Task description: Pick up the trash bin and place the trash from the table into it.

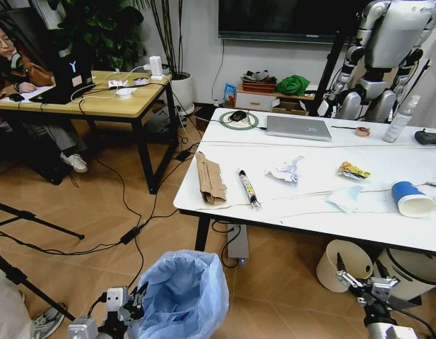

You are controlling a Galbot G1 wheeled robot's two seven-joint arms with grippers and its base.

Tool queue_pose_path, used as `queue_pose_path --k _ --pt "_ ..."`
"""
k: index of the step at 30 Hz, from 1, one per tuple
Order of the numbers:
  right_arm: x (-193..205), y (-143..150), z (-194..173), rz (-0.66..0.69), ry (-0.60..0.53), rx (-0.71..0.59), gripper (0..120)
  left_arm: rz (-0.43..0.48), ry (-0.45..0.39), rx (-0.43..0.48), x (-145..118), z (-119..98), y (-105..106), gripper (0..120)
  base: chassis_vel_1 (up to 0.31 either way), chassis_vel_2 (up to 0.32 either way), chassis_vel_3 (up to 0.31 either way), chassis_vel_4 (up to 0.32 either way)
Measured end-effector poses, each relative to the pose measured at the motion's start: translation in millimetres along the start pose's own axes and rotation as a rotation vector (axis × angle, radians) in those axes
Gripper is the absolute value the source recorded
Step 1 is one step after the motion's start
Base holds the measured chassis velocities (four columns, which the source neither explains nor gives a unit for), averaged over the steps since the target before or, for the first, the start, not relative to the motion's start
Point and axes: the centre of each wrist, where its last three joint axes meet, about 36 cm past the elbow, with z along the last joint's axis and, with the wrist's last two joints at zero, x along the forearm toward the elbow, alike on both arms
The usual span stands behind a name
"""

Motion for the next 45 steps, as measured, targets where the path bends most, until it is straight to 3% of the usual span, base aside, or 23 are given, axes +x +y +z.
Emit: queue_pose_path --k 16,45 --pt "14 -9 -28 0.013 -0.030 0.006 100 0.000 -0.002 -0.002 -1 -2 1 0 0.000 0.000 0.000 0.000" --pt "9 -4 -34 0.001 -0.052 0.003 100 0.005 -0.011 -0.011 2 -5 -2 0 0.000 0.000 0.000 0.000"
